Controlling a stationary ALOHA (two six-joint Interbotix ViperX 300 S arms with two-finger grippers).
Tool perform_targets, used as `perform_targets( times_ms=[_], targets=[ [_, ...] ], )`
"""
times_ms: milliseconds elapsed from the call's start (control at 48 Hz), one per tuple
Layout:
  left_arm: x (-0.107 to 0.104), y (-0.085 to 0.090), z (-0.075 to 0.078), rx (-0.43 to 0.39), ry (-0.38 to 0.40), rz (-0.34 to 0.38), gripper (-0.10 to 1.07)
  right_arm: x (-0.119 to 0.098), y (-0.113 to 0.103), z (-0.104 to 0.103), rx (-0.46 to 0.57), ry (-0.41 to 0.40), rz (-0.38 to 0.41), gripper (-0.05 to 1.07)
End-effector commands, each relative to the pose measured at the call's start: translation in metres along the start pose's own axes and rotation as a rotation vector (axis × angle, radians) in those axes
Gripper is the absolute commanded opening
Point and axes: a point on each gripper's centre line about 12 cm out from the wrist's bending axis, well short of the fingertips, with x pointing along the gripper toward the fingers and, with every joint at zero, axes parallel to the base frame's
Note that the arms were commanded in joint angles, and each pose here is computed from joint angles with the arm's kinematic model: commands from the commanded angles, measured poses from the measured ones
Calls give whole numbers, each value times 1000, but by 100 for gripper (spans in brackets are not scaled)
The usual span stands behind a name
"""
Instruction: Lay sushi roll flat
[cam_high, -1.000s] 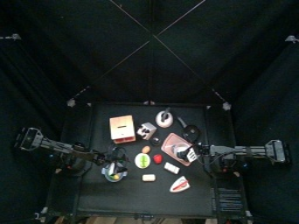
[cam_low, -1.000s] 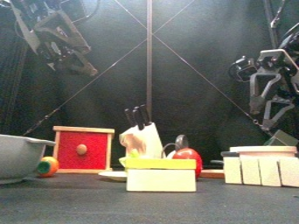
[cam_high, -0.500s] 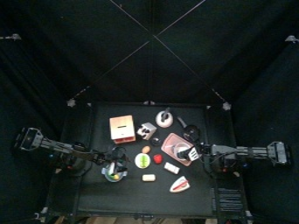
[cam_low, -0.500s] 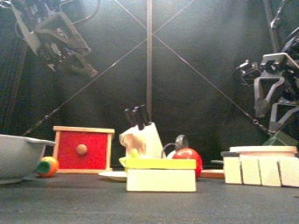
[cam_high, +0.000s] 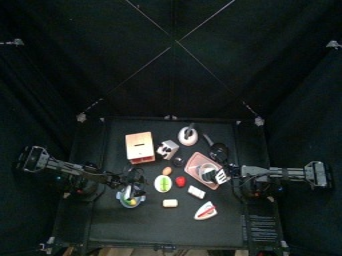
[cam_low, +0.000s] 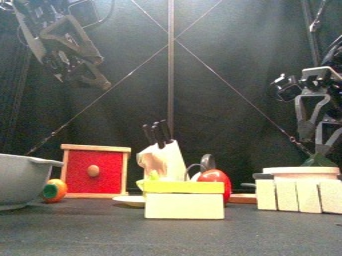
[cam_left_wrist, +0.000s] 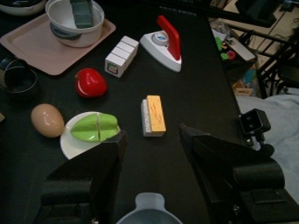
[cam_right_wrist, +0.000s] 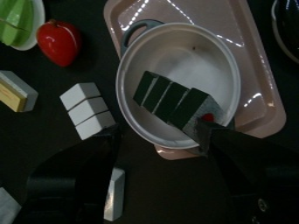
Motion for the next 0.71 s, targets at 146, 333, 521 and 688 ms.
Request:
perform_targets(
  times_ms=[146, 333, 521, 688],
  targets=[
    [-1, 0, 7, -1, -22, -4, 87, 7, 0, 1, 0, -16, 18, 98],
    [-1, 0, 7, -2, -22, -4, 87, 8, -3, 4, -15, -39, 8, 98],
    [-1, 0, 7, -1, -21, -4, 87, 4, -5, 11, -55, -83, -7, 98],
    [-1, 0, 7, -1, -22, -4, 87, 4, -6, 15, -50, -95, -11, 98]
  ],
)
